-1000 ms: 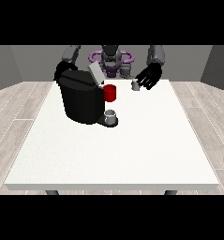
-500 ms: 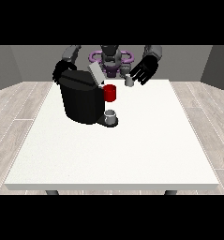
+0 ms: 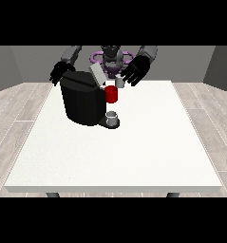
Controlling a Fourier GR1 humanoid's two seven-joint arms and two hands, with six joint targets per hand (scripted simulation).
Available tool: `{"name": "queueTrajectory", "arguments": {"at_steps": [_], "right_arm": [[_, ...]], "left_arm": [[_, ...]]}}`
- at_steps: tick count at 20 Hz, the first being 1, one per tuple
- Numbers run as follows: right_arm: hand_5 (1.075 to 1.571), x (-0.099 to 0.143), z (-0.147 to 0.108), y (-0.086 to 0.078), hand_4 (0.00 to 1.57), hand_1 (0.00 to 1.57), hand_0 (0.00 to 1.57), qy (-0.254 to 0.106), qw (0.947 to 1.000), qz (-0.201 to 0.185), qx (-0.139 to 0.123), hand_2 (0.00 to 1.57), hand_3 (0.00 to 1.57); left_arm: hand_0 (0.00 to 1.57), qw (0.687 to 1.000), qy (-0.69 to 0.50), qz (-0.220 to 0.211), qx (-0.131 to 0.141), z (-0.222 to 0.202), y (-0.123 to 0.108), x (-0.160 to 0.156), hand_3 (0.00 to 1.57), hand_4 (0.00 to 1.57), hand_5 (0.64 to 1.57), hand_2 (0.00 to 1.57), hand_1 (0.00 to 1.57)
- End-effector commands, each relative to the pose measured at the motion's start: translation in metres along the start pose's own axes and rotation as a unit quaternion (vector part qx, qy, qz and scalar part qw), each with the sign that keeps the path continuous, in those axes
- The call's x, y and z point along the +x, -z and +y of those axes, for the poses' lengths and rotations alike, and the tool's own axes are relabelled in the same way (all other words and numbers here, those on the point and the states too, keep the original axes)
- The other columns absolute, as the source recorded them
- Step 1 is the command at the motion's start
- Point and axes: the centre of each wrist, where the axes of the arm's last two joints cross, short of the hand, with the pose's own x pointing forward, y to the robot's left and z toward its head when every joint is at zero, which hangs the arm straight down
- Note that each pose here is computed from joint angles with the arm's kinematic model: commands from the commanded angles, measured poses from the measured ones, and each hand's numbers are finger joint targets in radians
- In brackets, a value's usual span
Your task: Insert the coffee pod into the coffee machine and close the lid
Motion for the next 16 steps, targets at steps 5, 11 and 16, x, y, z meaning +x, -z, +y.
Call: {"name": "queueTrajectory", "arguments": {"at_steps": [5, 11, 16], "right_arm": [[1.571, 0.017, -0.012, 0.011, 0.48, 0.00, 0.00, -0.002, 0.9996, -0.027, 0.008, 0.00, 0.00], [1.571, -0.001, -0.018, 0.000, 0.52, 0.00, 0.00, -0.007, 0.9999, 0.005, -0.013, 0.00, 0.00], [1.571, 0.016, -0.005, 0.016, 0.50, 0.00, 0.00, 0.022, 0.9990, -0.029, -0.026, 0.00, 0.00]], "left_arm": [[1.28, 0.999, 0.010, -0.015, 0.032, 0.020, 0.007, 0.016, 1.24, 0.49, 1.571, 1.30, 1.28], [1.30, 1.000, 0.003, -0.005, -0.017, -0.005, 0.008, 0.015, 1.23, 0.50, 1.571, 1.33, 1.30], [1.26, 1.000, 0.006, -0.030, -0.001, 0.000, 0.014, 0.029, 1.21, 0.51, 1.571, 1.30, 1.26]]}}
